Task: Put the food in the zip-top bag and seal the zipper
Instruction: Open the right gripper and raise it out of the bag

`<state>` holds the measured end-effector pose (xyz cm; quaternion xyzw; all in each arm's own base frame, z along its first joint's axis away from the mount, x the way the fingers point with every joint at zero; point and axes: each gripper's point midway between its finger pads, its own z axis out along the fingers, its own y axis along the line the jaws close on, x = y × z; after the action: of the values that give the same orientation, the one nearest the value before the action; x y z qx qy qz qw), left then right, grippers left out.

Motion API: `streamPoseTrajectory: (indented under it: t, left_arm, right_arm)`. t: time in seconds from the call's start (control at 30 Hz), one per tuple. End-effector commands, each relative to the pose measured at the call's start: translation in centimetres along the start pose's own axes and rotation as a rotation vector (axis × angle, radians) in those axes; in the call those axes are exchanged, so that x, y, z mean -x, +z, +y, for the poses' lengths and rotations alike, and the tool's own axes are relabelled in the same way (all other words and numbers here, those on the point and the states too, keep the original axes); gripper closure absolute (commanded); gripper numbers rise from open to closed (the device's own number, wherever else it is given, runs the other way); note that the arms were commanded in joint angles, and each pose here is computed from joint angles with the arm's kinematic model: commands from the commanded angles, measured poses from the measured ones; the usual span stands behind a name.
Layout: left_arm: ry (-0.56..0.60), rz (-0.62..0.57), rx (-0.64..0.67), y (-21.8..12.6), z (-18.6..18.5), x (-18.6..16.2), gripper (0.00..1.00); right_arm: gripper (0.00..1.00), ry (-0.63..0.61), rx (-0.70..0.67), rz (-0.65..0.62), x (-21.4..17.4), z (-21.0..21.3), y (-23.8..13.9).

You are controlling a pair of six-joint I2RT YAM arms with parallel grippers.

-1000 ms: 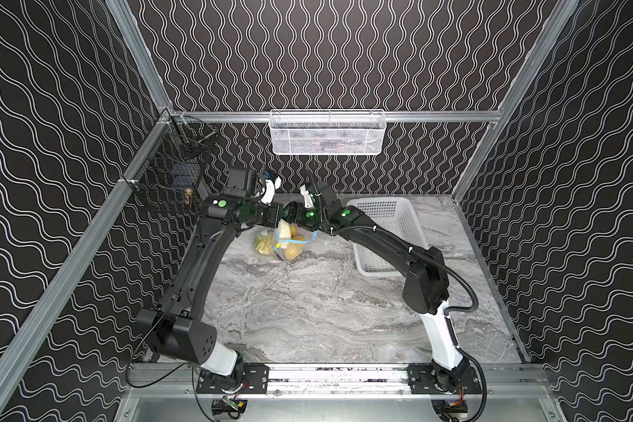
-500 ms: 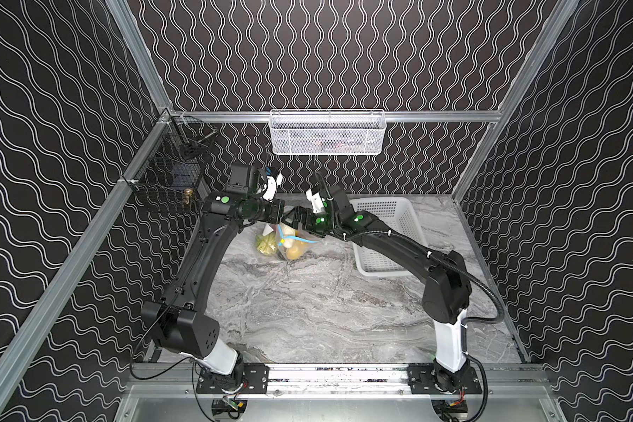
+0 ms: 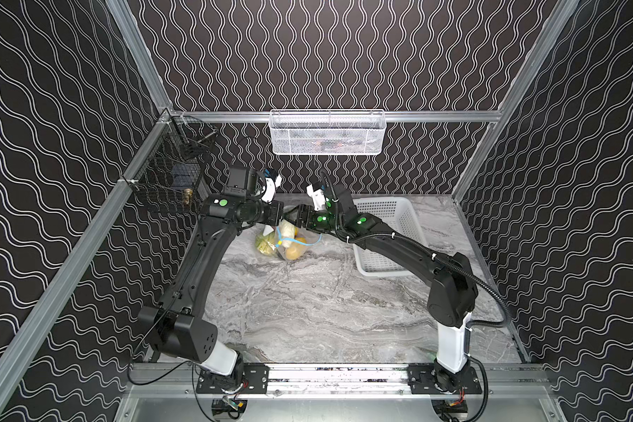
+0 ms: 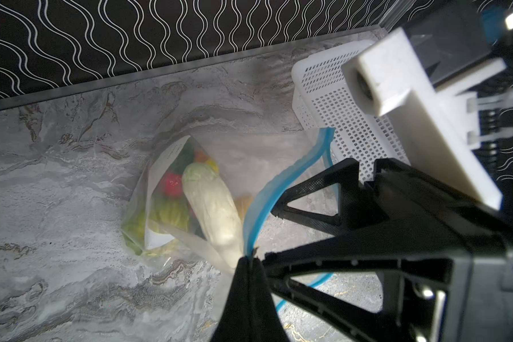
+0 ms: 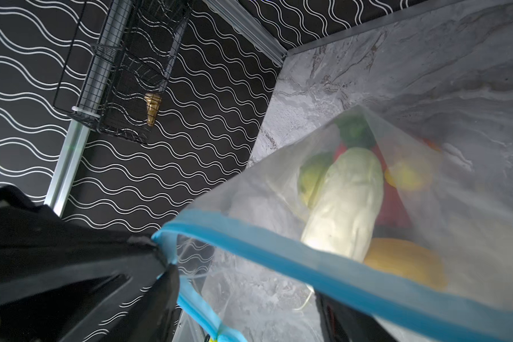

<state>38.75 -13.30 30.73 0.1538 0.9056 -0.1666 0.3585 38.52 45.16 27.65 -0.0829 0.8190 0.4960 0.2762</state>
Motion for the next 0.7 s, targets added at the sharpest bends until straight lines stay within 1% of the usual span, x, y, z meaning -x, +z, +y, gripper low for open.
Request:
streamPoseTrajectory:
  t: [0.0, 0.1, 0.13, 0.2, 0.3, 0.33, 0.43, 0.53, 0.67]
  left_arm:
    - [-0.025, -0.044, -0.012, -0.1, 0.1, 1.1, 1.00]
    - [-0.025, -0.040, 0.004, -0.1, 0.4, 1.0, 1.00]
    - [-0.029, -0.036, 0.002, 0.0, 0.5, 0.8, 1.00]
    - [-0.028, -0.040, -0.007, 0.0, 0.3, 0.7, 1.00]
    - [-0.029, -0.035, -0.022, 0.0, 0.0, 0.5, 1.00]
    - [-0.025, -0.030, -0.031, -0.1, -0.2, 0.4, 1.00]
    - [-0.012, -0.032, -0.050, -0.3, -0.5, 0.4, 1.00]
    - [-0.004, -0.041, -0.070, -0.3, -0.9, 0.6, 1.00]
    - [0.022, -0.028, -0.090, -0.4, -1.2, 0.5, 1.00]
  right_arm:
    - [0.23, -0.047, 0.016, -0.044, 0.9, 1.3, -1.1]
    - [0.21, -0.087, 0.003, -0.032, 0.1, 0.7, -1.5]
    - [0.21, -0.120, 0.009, -0.058, 0.7, 1.8, -2.9]
    - [0.18, -0.175, 0.025, -0.077, 0.9, 2.7, -4.1]
    - [0.09, -0.277, 0.062, -0.086, 0.8, 4.2, -5.7]
    - [0.01, -0.303, 0.056, -0.085, 0.8, 4.4, -6.1]
    - [0.01, -0.377, 0.043, -0.062, 0.5, 4.8, -6.9]
    - [0.01, -0.412, 0.028, -0.042, 0.4, 5.3, -7.7]
    - [0.01, -0.471, 0.017, -0.059, 0.4, 6.4, -9.1]
